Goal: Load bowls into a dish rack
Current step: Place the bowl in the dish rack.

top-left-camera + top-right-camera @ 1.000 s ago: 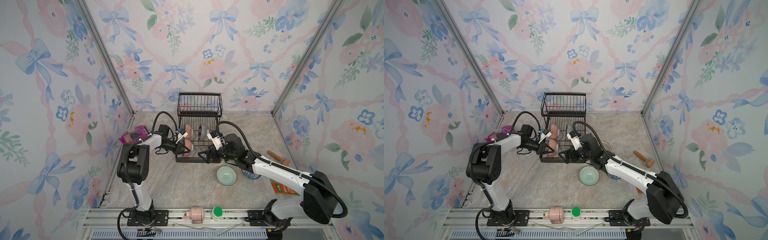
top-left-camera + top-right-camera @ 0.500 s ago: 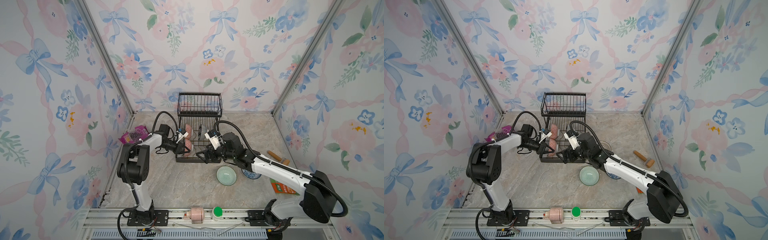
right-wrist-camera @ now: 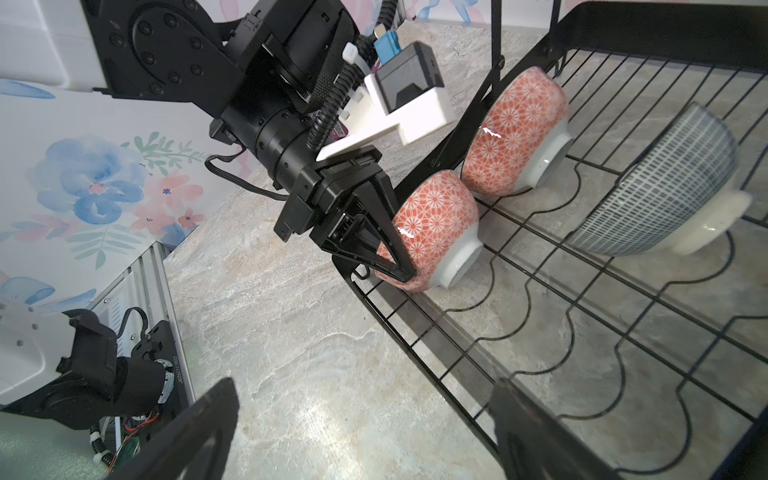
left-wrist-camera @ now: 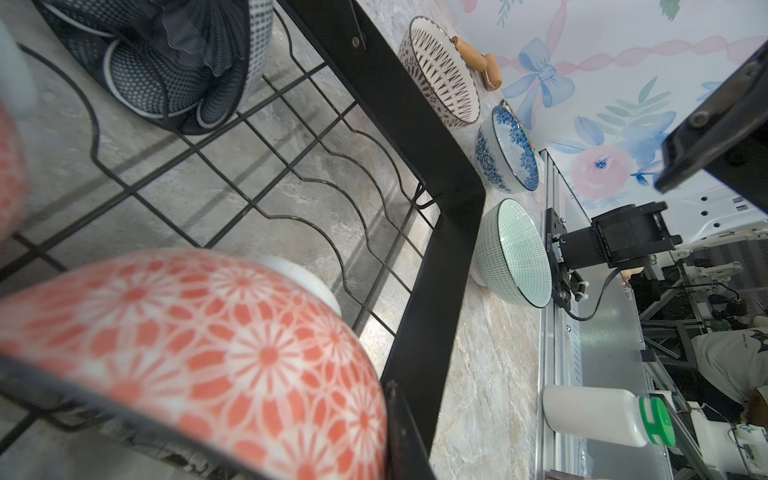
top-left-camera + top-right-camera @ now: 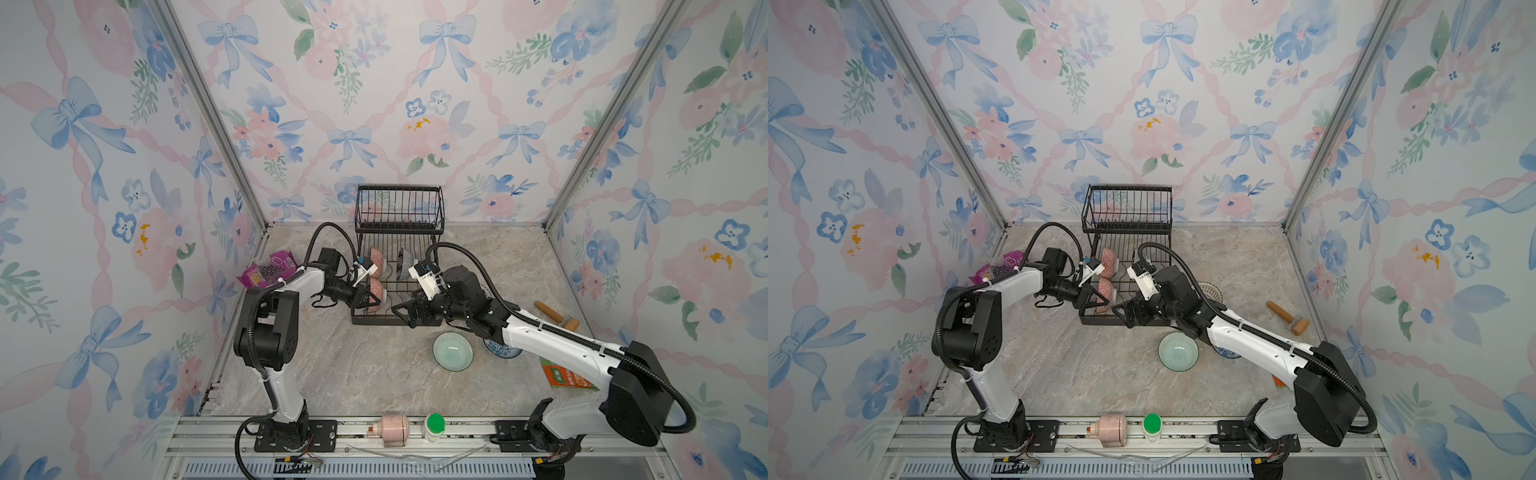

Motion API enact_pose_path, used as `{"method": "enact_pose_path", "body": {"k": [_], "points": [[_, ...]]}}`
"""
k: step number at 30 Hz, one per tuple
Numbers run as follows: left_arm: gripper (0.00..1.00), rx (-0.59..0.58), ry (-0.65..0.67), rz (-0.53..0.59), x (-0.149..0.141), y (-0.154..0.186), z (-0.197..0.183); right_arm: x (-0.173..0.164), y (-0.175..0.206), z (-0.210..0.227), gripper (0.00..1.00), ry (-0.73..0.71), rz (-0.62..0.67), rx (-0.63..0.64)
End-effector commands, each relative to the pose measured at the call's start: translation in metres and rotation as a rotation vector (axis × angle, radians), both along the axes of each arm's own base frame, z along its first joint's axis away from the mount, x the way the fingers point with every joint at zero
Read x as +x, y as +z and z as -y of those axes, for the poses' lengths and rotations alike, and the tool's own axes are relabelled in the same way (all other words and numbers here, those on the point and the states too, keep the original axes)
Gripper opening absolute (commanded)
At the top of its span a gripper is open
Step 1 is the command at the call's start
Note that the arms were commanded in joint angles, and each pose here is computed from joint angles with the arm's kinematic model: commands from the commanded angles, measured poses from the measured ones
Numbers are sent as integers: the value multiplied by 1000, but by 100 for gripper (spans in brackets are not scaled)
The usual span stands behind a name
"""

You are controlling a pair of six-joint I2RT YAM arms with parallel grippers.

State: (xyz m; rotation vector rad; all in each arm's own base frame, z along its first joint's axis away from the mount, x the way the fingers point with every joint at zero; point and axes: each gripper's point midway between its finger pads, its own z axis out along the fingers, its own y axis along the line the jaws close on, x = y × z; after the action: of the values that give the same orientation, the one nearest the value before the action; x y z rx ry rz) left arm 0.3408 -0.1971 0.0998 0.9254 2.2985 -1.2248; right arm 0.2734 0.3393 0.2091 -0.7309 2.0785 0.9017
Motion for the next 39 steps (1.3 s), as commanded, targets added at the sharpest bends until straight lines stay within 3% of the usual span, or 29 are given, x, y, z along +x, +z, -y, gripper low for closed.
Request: {"method": "enact_pose_path", "body": {"k": [1, 14, 39], "points": [[12, 19, 6, 23, 0, 8, -1, -6, 2, 6, 96, -7, 20, -20], [18, 44, 17, 43, 1, 10, -5, -14, 3, 19, 96, -40, 41, -27], [19, 72, 53, 91, 5, 23, -15, -19, 2, 12, 96, -23, 42, -27]]}}
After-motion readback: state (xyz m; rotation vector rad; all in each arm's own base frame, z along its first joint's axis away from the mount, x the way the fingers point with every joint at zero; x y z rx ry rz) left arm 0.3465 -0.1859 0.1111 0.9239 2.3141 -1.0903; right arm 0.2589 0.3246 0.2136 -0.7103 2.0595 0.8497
